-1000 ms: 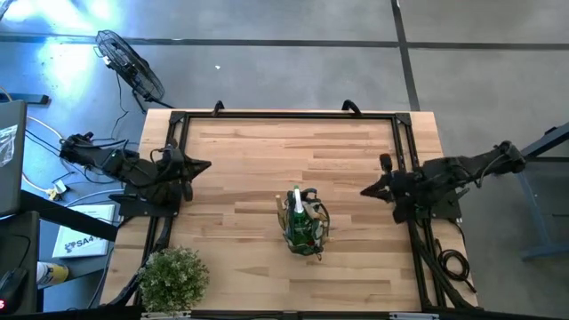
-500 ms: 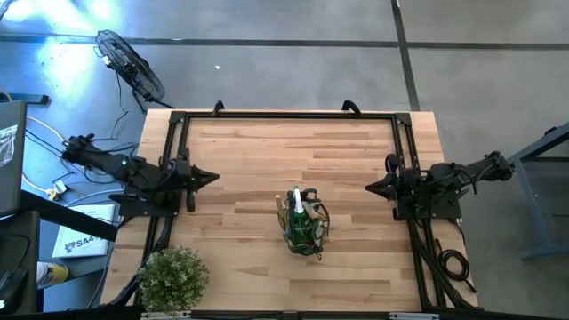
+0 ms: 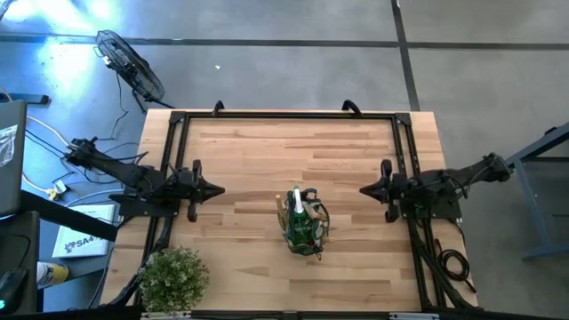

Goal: Pick & Place Garden tools in Gardening bag
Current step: Return to Home Position

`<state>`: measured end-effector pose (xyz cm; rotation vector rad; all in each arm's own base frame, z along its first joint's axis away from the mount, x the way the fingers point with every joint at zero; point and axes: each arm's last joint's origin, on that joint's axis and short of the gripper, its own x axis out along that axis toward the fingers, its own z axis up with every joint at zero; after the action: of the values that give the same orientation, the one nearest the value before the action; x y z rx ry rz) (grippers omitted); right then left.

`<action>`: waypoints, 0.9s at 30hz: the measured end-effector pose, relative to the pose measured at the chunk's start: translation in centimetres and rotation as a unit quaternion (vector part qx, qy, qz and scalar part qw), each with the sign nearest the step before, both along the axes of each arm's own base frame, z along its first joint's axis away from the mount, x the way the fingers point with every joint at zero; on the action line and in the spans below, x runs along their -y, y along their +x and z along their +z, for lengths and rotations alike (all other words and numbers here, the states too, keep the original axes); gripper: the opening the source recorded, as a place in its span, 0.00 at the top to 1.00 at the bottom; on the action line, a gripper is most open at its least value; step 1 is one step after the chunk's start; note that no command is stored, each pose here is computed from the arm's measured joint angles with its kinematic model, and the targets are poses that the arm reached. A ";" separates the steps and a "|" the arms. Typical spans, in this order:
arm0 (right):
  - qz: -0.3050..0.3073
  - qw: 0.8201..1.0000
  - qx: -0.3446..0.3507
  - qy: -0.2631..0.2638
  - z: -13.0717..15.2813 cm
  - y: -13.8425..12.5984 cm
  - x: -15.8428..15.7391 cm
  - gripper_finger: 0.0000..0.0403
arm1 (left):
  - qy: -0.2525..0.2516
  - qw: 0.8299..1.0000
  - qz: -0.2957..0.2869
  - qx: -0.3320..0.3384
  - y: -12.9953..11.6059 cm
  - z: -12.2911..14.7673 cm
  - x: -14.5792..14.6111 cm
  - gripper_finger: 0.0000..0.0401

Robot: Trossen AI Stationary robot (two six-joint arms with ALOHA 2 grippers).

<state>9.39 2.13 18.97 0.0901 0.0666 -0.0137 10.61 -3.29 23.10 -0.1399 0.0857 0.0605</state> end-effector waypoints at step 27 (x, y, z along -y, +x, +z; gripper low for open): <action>0.010 0.999 0.029 0.042 -2.3 0.6 -0.3 0.99 | -0.009 0.996 -0.048 0.068 -0.7 -5.5 0.0 1.00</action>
<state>9.99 2.39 16.63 0.1740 0.0101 0.0111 9.95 -3.27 17.63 -0.1579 -0.0439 -0.0460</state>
